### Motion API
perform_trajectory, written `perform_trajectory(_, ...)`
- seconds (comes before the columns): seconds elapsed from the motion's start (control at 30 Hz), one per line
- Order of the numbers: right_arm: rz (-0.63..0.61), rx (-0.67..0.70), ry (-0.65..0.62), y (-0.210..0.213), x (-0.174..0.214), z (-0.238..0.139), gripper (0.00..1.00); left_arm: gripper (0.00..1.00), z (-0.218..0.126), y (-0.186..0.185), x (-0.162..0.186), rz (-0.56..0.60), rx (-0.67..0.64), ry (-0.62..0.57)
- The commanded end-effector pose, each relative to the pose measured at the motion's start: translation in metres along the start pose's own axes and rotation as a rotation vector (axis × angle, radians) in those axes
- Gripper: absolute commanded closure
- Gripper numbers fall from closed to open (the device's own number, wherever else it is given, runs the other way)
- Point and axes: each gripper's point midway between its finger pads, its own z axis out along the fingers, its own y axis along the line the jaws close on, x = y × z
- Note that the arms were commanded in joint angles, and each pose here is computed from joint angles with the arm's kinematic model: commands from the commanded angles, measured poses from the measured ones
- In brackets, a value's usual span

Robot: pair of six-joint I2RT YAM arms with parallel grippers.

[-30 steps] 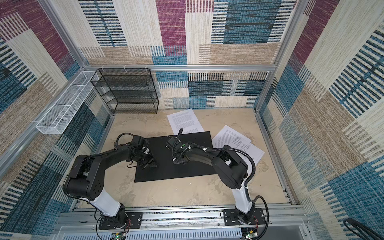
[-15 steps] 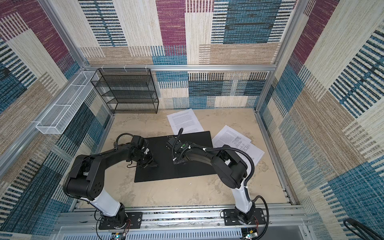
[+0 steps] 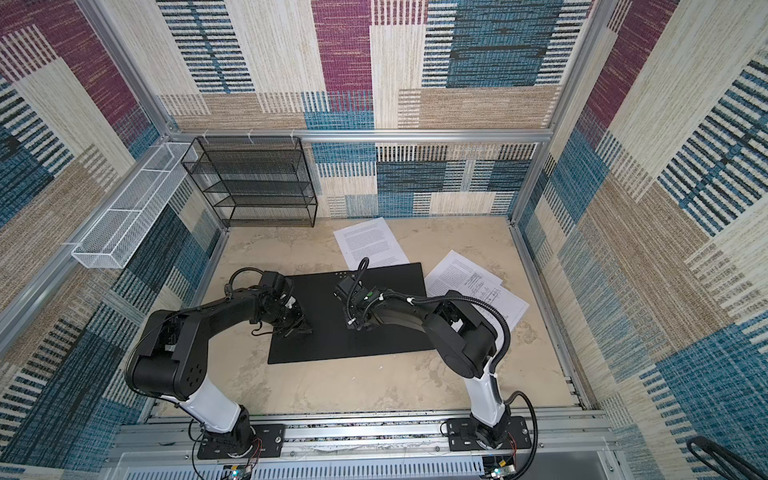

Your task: Put the files into the folder

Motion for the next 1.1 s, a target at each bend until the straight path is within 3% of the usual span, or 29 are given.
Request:
perform_trajectory(0.0,-0.031,0.033,0.081,-0.011,0.02,-0.005,0.86,0.85,-0.001,0.055,-0.003,-0.058,-0.253,-0.055)
perform_trajectory(0.23,-0.061,-0.02,0.108,-0.001,0.022,-0.009,0.79,0.85,0.0,0.055,-0.003,-0.062,-0.248,-0.052)
perform_trajectory(0.43,-0.078,-0.064,0.122,0.005,0.026,-0.012,0.8,0.86,0.003,0.055,-0.003,-0.066,-0.244,-0.046)
perform_trajectory(0.63,-0.077,-0.031,0.134,0.0,0.029,-0.008,0.84,0.86,0.004,0.057,-0.002,-0.071,-0.248,-0.043)
perform_trajectory(0.77,-0.078,-0.007,0.139,-0.005,0.03,-0.009,0.77,0.86,0.003,0.056,-0.003,-0.07,-0.245,-0.046)
perform_trajectory(1.07,-0.076,-0.004,0.157,-0.007,0.038,-0.005,0.83,0.87,0.005,0.057,-0.004,-0.078,-0.245,-0.043)
